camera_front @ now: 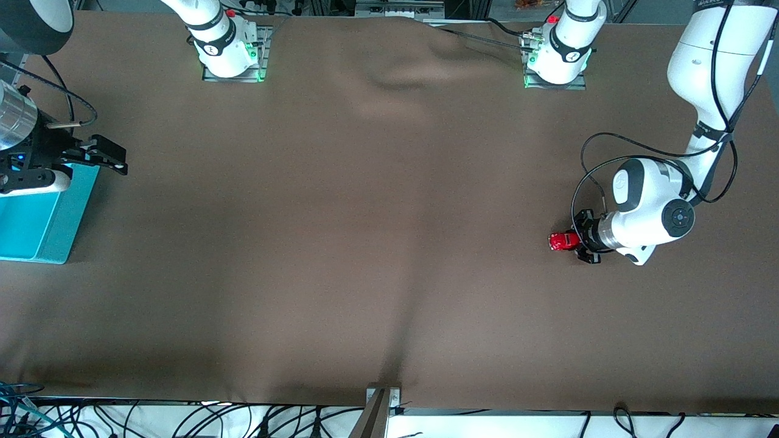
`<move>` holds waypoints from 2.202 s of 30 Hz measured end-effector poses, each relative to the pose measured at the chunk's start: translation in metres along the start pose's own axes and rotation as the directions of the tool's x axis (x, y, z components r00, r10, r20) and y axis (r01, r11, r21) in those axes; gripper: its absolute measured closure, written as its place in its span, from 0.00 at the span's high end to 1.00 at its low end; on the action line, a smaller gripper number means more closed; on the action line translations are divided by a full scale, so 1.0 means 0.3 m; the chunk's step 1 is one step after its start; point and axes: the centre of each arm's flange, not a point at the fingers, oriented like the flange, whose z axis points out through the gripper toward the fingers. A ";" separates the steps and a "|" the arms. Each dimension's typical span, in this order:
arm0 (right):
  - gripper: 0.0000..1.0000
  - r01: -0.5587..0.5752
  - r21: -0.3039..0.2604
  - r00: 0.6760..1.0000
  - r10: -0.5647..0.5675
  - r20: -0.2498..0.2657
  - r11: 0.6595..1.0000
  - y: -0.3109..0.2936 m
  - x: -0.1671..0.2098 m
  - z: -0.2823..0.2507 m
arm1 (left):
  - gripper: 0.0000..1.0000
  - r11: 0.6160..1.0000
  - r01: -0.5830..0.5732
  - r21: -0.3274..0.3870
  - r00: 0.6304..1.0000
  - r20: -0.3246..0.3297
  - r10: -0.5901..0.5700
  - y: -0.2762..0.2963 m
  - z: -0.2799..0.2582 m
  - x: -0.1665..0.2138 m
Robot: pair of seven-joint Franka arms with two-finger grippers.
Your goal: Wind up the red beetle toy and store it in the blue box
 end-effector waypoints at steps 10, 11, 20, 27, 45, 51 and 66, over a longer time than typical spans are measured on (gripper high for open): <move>1.00 0.000 0.000 1.000 0.000 0.002 1.000 0.000 0.001 0.003 | 0.46 0.999 -0.034 -0.004 0.999 -0.012 0.034 0.005 -0.008 0.047; 1.00 0.000 0.000 1.000 0.000 0.002 1.000 0.000 0.002 0.004 | 0.46 0.999 -0.035 -0.004 0.999 -0.012 0.035 0.006 -0.009 0.052; 1.00 0.000 0.000 1.000 0.000 0.003 1.000 0.000 0.003 0.006 | 0.46 0.999 -0.043 -0.007 0.999 -0.014 0.043 0.010 -0.016 0.097; 1.00 0.000 0.000 1.000 0.000 0.004 1.000 0.000 0.003 0.007 | 0.46 0.999 -0.047 -0.010 0.999 -0.015 0.046 0.012 -0.022 0.135; 1.00 0.000 0.000 1.000 0.000 0.004 1.000 0.000 0.004 0.008 | 0.46 0.998 -0.055 -0.016 0.998 -0.034 0.054 0.016 -0.032 0.202; 1.00 0.000 0.000 1.000 0.000 0.004 1.000 0.000 0.004 0.008 | 0.46 0.998 -0.057 -0.016 0.998 -0.034 0.056 0.016 -0.034 0.212; 1.00 0.000 0.000 1.000 0.000 0.004 1.000 0.000 0.004 0.008 | 0.46 0.992 -0.125 -0.013 0.991 -0.047 0.125 0.017 -0.034 0.214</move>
